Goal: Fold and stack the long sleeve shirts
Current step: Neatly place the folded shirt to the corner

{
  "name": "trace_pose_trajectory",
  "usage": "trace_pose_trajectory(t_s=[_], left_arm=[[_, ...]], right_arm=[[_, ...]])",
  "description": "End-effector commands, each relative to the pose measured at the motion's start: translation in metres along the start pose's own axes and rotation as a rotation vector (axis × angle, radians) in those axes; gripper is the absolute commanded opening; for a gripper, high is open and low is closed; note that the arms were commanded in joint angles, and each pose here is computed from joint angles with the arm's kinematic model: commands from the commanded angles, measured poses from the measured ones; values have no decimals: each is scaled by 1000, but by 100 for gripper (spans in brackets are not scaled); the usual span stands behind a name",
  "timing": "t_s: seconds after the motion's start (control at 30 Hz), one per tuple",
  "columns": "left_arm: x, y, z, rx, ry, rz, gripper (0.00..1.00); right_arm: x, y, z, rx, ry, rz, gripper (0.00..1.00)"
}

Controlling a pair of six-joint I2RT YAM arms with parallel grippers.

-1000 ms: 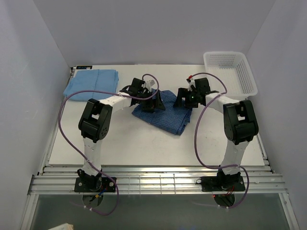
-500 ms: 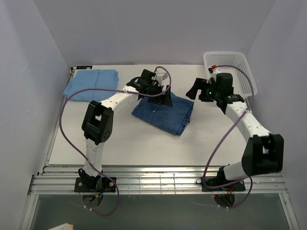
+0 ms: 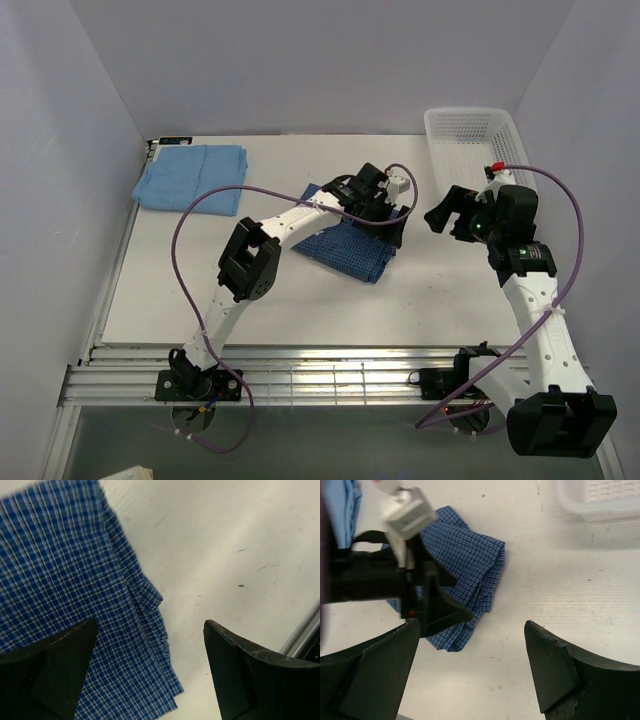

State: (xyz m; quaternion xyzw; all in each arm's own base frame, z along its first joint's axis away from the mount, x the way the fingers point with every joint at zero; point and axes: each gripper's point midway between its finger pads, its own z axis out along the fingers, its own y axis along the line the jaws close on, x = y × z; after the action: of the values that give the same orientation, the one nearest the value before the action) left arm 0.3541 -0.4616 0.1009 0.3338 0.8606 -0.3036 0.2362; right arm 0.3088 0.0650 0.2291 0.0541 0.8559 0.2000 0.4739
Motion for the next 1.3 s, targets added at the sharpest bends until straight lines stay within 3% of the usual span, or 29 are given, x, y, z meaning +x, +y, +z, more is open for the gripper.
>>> trace_pose_trajectory(t_s=[0.0, 0.23, 0.53, 0.93, 1.2, 1.27], left_arm=[[25, 26, 8, -72, 87, -67, 98], [64, 28, 24, -39, 183, -117, 98], [98, 20, 16, -24, 262, -94, 98], [164, 34, 33, -409, 383, 16, 98], [210, 66, 43, -611, 456, -12, 98], [221, 74, 45, -643, 479, -15, 92]], right_arm=[[20, 19, -11, -116, 43, -3, 90], [38, 13, -17, -100, 66, 1, 90], [37, 5, -18, -57, 44, -24, 90], [41, 6, -22, -67, 30, -39, 90], [44, 6, -23, -56, 20, -58, 90], [45, 6, -23, -54, 19, -62, 90]])
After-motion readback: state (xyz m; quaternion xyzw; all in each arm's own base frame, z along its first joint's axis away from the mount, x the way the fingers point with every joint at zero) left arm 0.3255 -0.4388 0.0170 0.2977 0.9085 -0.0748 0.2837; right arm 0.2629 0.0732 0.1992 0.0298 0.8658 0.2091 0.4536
